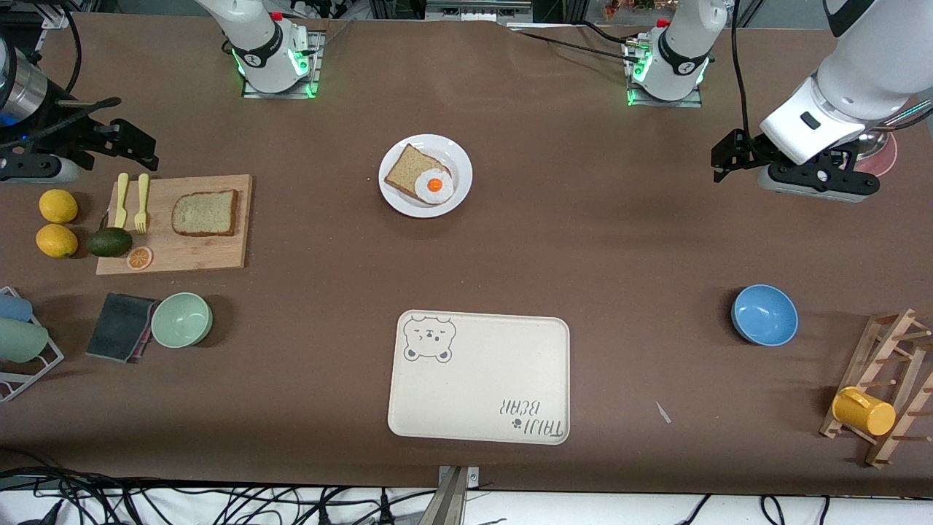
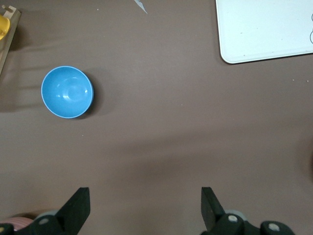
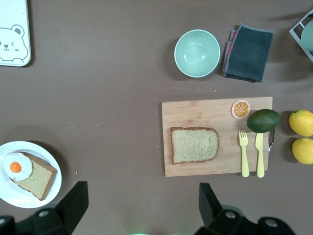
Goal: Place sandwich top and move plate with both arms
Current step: 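Reach the right gripper over the bread slice on the cutting board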
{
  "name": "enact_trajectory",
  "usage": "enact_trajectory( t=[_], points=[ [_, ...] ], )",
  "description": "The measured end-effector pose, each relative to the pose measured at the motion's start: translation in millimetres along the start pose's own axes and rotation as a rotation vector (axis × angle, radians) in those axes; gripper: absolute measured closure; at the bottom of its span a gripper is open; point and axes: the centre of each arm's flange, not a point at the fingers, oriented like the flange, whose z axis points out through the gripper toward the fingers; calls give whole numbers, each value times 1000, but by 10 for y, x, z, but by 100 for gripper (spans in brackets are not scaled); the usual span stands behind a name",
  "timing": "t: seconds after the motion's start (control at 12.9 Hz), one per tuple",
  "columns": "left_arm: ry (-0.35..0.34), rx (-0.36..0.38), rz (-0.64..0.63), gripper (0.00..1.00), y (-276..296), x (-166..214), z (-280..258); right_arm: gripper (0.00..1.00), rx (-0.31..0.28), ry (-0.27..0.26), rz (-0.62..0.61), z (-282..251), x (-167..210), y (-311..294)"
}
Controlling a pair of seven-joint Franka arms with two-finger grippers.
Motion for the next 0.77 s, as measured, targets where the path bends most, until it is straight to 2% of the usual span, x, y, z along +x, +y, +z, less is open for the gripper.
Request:
enact_trajectory(
  t=[0.23, 0.39, 0.62, 0.77],
  points=[
    [0, 0, 0, 0, 0, 0, 0, 0, 0, -6, -2, 34, 20, -13],
    [0, 0, 0, 0, 0, 1, 0, 0, -8, -30, -14, 153, 72, -42],
    [-1, 0, 0, 0, 0, 3, 3, 0, -128, -109, -117, 646, 276, -459],
    [-1, 0, 0, 0, 0, 4, 4, 0, -174, -145, -168, 897, 337, -764]
  ],
)
